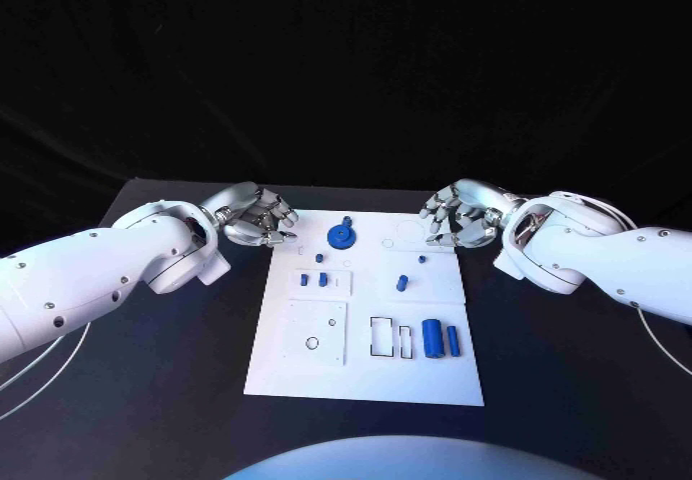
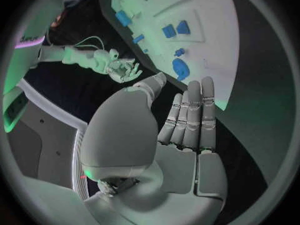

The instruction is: Assemble the parts on the task board

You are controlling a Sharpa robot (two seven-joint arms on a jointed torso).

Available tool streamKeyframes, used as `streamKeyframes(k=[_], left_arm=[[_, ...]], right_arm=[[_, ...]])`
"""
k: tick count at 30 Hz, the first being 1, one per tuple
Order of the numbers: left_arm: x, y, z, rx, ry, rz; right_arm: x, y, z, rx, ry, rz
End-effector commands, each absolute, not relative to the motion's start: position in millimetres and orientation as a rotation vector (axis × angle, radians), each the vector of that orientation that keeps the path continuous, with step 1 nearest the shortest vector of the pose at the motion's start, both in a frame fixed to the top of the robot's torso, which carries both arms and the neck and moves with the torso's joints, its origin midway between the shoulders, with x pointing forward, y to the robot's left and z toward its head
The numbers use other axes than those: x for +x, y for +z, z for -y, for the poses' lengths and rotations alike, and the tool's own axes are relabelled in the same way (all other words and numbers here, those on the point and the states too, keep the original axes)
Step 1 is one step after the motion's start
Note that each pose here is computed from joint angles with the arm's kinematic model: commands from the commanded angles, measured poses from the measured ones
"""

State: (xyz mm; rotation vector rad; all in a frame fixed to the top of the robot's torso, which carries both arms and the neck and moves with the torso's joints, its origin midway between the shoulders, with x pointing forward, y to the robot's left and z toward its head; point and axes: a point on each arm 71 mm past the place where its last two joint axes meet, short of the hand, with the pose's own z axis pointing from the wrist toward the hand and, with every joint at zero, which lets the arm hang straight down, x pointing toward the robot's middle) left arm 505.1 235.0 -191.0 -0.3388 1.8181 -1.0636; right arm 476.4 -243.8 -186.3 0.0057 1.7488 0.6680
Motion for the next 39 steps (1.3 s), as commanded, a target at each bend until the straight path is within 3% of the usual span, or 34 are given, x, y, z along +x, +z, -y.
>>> streamKeyframes(k=[1, 10, 39], left_arm=[[502.7, -180.0, -232.8, -0.703, -1.470, -1.671], [497.1, -169.5, -235.6, -0.872, -1.653, -1.504], [495.5, -168.0, -237.4, -0.936, -1.716, -1.470]], right_arm=[[473, -191, 240, -0.203, 0.549, -1.750], [469, -203, 233, -0.325, 0.437, -1.750], [466, -227, 219, -0.386, 0.419, -1.768]])
